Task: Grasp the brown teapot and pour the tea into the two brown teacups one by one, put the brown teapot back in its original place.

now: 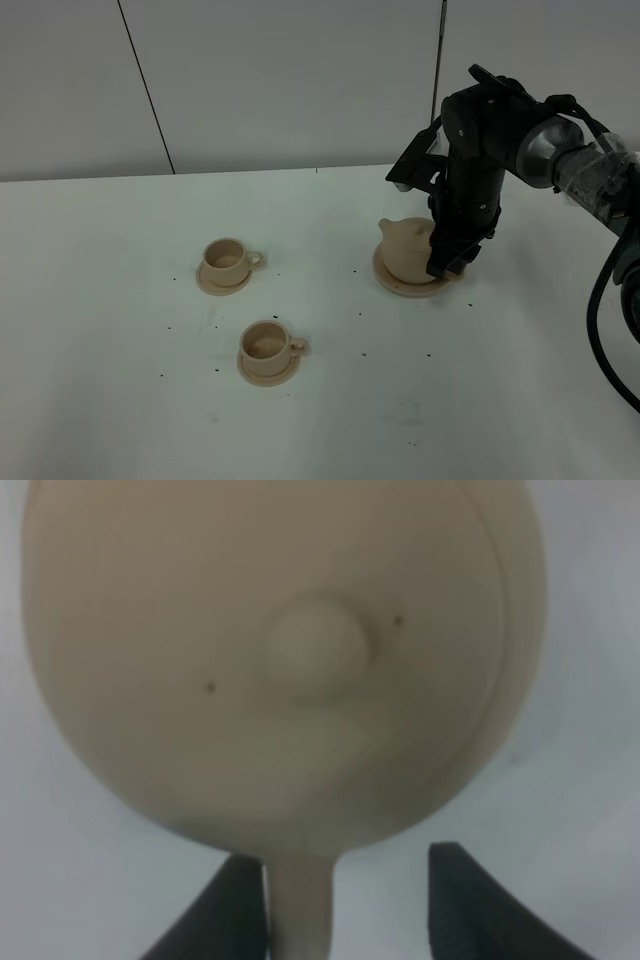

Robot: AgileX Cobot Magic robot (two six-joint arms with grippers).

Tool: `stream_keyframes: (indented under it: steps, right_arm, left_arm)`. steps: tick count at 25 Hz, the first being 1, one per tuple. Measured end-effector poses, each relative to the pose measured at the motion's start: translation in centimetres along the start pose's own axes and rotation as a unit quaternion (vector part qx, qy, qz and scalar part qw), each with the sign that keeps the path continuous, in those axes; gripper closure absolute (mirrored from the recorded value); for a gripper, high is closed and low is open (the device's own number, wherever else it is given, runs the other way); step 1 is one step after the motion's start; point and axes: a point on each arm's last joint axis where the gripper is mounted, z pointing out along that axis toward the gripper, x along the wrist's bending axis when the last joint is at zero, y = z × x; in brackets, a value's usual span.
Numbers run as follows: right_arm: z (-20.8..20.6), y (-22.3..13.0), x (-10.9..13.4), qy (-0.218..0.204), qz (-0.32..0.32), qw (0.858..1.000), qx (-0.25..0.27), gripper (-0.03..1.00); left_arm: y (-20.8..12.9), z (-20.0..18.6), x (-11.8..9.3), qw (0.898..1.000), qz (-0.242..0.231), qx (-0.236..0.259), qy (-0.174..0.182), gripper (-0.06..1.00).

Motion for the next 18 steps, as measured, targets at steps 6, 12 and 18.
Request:
stream_keyframes:
  steps: [6,12,18]
  right_arm:
    - [0.0,0.06,-0.05,-0.003,-0.005,1.0,-0.004,0.6]
    - [0.0,0.07,-0.05,-0.003,-0.006,1.0,-0.004,0.62]
    - [0.0,0.09,-0.05,-0.003,-0.005,1.0,-0.005,0.74]
  left_arm:
    - [0.0,0.0,0.0,1.0,0.0,0.0,0.0,0.7]
    - [0.0,0.0,0.0,1.0,0.0,0.0,0.0,0.7]
    - [0.0,0.0,0.0,1.0,0.001,0.0,0.0,0.7]
